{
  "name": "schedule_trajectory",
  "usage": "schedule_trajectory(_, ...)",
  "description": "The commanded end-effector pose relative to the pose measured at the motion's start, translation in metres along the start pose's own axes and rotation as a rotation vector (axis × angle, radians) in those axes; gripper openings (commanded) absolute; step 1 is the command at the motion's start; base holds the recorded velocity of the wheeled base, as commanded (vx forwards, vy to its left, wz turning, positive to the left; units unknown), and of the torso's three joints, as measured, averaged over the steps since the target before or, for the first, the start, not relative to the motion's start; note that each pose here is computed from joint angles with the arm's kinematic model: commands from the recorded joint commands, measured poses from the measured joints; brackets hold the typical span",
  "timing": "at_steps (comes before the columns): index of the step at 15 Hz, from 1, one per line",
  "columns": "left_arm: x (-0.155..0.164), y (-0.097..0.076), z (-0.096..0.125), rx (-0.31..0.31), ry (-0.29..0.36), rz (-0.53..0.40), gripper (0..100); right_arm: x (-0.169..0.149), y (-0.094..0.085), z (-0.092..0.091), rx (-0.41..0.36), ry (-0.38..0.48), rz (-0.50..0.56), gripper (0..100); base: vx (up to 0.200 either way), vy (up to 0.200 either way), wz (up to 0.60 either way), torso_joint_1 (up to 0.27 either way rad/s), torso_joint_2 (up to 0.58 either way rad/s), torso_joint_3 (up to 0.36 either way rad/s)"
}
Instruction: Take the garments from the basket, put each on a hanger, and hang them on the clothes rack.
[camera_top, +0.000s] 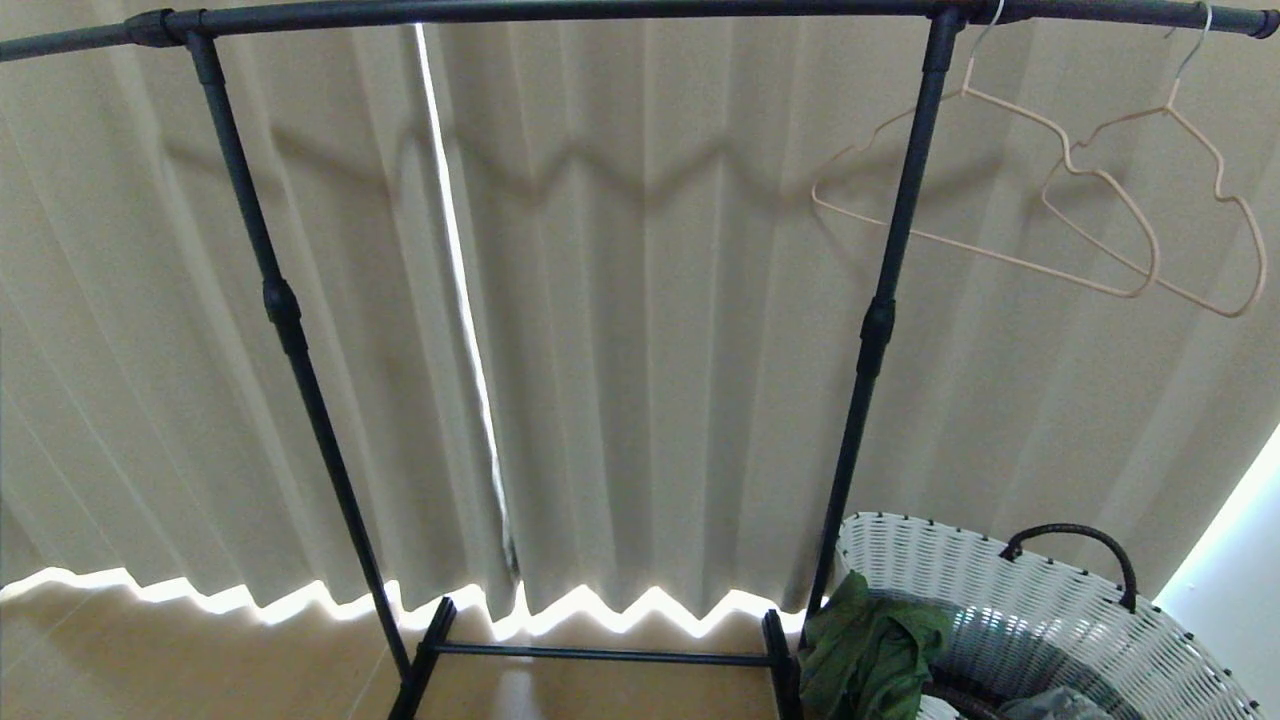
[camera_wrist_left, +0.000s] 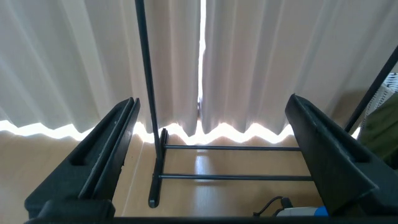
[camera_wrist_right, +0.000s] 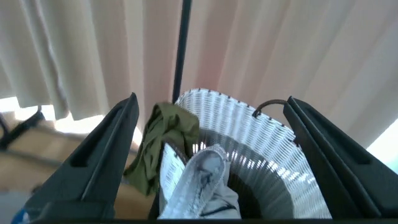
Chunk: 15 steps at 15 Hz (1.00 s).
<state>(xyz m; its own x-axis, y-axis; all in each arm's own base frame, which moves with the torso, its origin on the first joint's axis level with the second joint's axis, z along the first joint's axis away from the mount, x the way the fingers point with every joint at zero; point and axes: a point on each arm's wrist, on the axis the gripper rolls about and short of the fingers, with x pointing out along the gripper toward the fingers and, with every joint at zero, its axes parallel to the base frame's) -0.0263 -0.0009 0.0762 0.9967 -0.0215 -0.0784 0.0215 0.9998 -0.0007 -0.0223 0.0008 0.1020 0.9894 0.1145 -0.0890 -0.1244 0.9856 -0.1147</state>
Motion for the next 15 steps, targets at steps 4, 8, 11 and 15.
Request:
schedule_trajectory(4, 0.000, 0.000, 0.000, -0.002, 0.000, 0.002, 100, 0.079, -0.013, 0.038, -0.328, 0.549, 0.002, 100, 0.000, 0.000, 0.00, 0.000, 0.00, 0.000)
schedule_trajectory(8, 0.000, 0.000, 0.000, -0.008, 0.000, 0.003, 100, 0.095, -0.016, 0.014, -0.619, 0.806, 0.075, 100, 0.000, 0.000, 0.00, 0.000, 0.00, 0.000)
schedule_trajectory(11, 0.000, 0.000, 0.000, -0.009, 0.000, 0.003, 100, 0.115, -0.019, 0.001, -0.662, 0.945, 0.159, 100, 0.000, 0.000, 0.00, 0.000, 0.00, 0.000)
schedule_trajectory(15, 0.000, 0.000, 0.000, -0.009, 0.000, 0.003, 100, 0.146, -0.020, -0.021, -0.657, 1.021, 0.208, 100, 0.000, 0.000, 0.00, 0.000, 0.00, 0.000)
